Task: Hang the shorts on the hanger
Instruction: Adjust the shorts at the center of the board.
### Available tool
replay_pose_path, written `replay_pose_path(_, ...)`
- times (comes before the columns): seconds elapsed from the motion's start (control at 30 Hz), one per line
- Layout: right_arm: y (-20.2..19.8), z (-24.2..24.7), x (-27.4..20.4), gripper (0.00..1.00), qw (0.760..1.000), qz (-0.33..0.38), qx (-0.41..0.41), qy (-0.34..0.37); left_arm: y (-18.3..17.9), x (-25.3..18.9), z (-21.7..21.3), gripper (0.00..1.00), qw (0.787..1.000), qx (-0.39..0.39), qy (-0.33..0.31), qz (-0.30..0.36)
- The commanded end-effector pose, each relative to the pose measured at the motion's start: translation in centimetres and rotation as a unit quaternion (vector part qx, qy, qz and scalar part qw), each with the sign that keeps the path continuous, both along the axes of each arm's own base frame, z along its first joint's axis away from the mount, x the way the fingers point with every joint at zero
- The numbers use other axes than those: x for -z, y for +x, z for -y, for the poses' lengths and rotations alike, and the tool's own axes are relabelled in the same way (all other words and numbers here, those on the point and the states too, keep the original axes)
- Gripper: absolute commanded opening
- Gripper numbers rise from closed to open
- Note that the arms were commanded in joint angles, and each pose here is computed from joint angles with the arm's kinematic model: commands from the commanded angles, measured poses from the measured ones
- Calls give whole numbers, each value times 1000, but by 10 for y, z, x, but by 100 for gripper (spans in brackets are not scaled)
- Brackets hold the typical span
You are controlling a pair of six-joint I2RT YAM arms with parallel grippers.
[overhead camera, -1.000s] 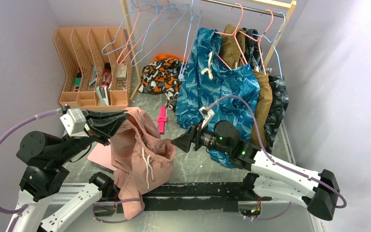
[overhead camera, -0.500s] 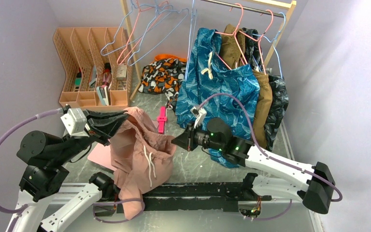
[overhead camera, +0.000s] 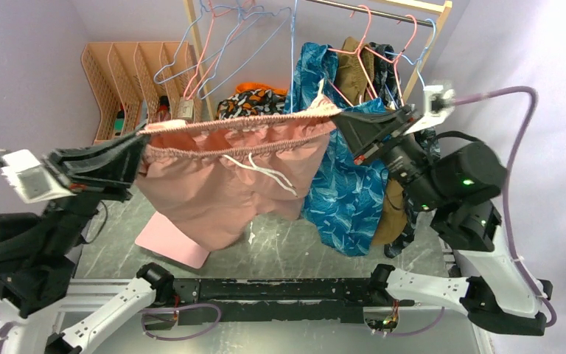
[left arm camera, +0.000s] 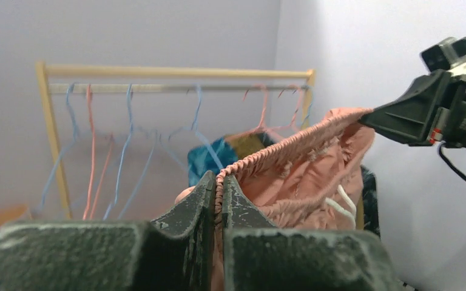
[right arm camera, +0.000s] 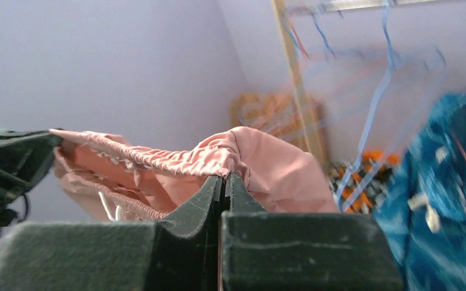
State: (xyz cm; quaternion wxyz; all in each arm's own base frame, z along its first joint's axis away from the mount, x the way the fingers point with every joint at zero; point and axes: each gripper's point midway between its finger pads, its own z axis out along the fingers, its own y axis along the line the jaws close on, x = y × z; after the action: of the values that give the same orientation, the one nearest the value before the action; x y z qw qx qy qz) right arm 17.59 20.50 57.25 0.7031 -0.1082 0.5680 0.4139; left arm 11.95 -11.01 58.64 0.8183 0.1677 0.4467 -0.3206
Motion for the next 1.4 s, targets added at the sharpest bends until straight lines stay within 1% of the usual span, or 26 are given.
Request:
replay_pose_path(0.0,41,-5,123,0,977,-137,94,-136,40,62,-21,7,989,-80,-63,-104)
replay_pose_path(0.07,44,3,151,0,966,-171,117,-152,44,84,-27,7,984,-96,-75,-128)
replay_pose_path(0.13,43,6,167,0,959,-192,126,-163,45,91,-29,7,983,-97,-83,-134)
replay_pose_path(0.17,44,8,168,0,958,-196,129,-166,45,90,-28,7,983,-96,-81,-132)
replay_pose_path(0.23,45,11,152,0,958,-189,137,-165,48,78,-24,7,985,-93,-78,-120)
replay_pose_path(0.3,46,14,109,0,966,-156,140,-151,48,46,-21,7,990,-91,-70,-86)
replay_pose_path(0.33,44,17,76,0,973,-133,137,-132,35,9,-26,7,992,-86,-78,-50)
replay_pose_path(0.37,40,21,41,0,979,-108,131,-109,39,-6,-19,7,994,-79,-67,-39)
replay_pose_path(0.4,34,25,10,0,985,-85,122,-86,21,-45,-24,7,995,-67,-79,0)
replay_pose_path(0.43,26,31,-19,0,990,-62,111,-58,11,-68,-23,7,995,-54,-78,25)
replay_pose_path(0.5,12,39,-53,0,995,-32,90,-20,-6,-92,-14,7,995,-13,-71,62)
replay_pose_path(0.53,7,43,-60,0,996,-24,84,-9,-12,-95,-11,7,995,2,-74,73)
replay_pose_path(0.6,3,45,-55,0,997,-23,78,-3,-17,-83,-4,7,994,27,-73,79)
replay_pose_path(0.63,8,39,-36,0,996,-34,80,-17,-23,-72,-4,7,994,35,-72,81)
replay_pose_path(0.73,14,39,-3,0,994,-49,93,-34,-15,-34,-2,7,996,33,-69,53)
replay_pose_path(0.8,13,41,3,0,994,-49,94,-41,-10,-21,-3,7,997,24,-68,41)
replay_pose_path(0.87,4,44,-10,0,996,-29,79,-41,-14,-26,-7,7,996,18,-67,52)
replay_pose_path(0.9,-3,44,-21,0,997,-15,64,-38,-18,-35,-9,7,996,17,-64,64)
replay_pose_path(0.93,-11,45,-36,0,998,5,45,-31,-31,-52,-14,7,994,19,-66,86)
replay_pose_path(1.03,-36,49,-72,0,999,54,-1,-4,-49,-80,-13,7,990,36,-50,124)
replay_pose_path(1.1,-44,53,-78,0,998,68,-12,10,-54,-86,-13,7,989,42,-51,132)
replay_pose_path(1.17,-41,52,-68,0,998,66,-5,8,-50,-78,-11,7,990,44,-54,125)
replay_pose_path(1.37,-10,30,-1,0,999,12,27,-44,-22,-31,-7,7,996,20,-47,66)
